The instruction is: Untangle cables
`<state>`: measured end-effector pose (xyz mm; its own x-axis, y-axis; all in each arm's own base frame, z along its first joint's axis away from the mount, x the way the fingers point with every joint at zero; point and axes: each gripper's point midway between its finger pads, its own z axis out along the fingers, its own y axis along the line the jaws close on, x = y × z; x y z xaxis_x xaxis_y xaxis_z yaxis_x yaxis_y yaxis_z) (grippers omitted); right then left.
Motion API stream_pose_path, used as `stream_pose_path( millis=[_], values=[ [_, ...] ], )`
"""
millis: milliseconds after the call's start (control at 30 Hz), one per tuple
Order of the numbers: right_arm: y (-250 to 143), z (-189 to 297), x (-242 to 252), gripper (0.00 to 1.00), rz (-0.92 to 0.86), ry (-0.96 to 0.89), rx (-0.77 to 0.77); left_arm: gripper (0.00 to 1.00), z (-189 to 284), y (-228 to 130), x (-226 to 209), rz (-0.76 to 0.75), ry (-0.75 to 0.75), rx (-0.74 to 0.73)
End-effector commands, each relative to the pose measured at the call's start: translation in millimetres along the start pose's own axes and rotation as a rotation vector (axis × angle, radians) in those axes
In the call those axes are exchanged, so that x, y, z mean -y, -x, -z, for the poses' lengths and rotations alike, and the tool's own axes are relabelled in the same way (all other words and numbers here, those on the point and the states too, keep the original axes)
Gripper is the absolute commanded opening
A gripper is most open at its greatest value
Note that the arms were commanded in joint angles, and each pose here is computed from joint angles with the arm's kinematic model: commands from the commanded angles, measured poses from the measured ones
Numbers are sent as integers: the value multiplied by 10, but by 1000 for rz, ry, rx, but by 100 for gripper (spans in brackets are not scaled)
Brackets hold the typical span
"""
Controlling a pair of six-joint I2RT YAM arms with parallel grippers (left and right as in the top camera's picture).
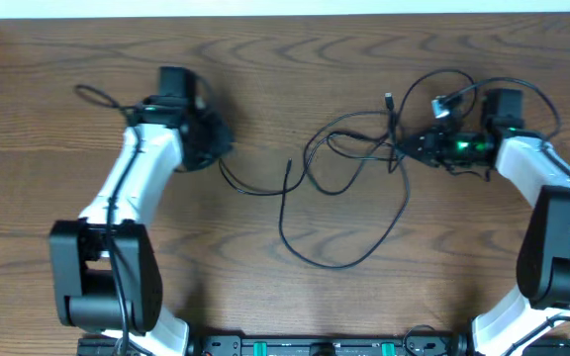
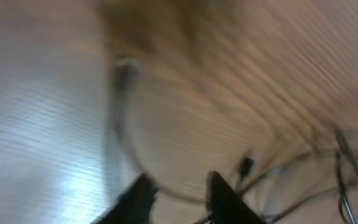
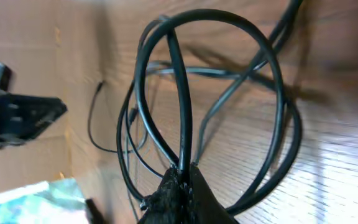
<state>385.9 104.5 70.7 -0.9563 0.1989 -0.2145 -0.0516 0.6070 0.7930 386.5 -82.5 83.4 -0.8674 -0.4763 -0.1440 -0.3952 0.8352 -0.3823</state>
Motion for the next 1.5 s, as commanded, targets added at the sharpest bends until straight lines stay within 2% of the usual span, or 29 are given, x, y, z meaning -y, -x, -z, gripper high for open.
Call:
stream_pose_path(
  millis=[0, 233, 600, 833, 933, 1200, 1367, 1467],
  values=[
    [-35, -107, 21, 1, 35, -62, -15, 48, -6, -204, 509, -143, -97, 5],
    [-39, -79, 197, 1, -10, -157, -7, 50, -60, -473, 1181, -185, -208, 58],
    [-36, -54, 309, 1, -17, -221, 0, 51, -185, -782, 1499, -212, -180, 127],
    [-50, -30, 328, 1, -32, -220, -4, 51, -504, -915, 1647, -148, -211, 95],
    [-57, -31, 328, 1, -27, -220, -7, 52, -640, -1026, 1746, -169, -243, 65],
    [-66, -32, 322, 1, -30, -217, -10, 64, -711, -1206, 2001, -225, -314, 71],
    [-130, -60, 223, 1, 12, -162, -42, 75, -694, -1340, 2113, -363, -338, 85],
    [-171, -72, 216, 1, 33, -162, -59, 77, -693, -1354, 2119, -376, -339, 86]
  ],
)
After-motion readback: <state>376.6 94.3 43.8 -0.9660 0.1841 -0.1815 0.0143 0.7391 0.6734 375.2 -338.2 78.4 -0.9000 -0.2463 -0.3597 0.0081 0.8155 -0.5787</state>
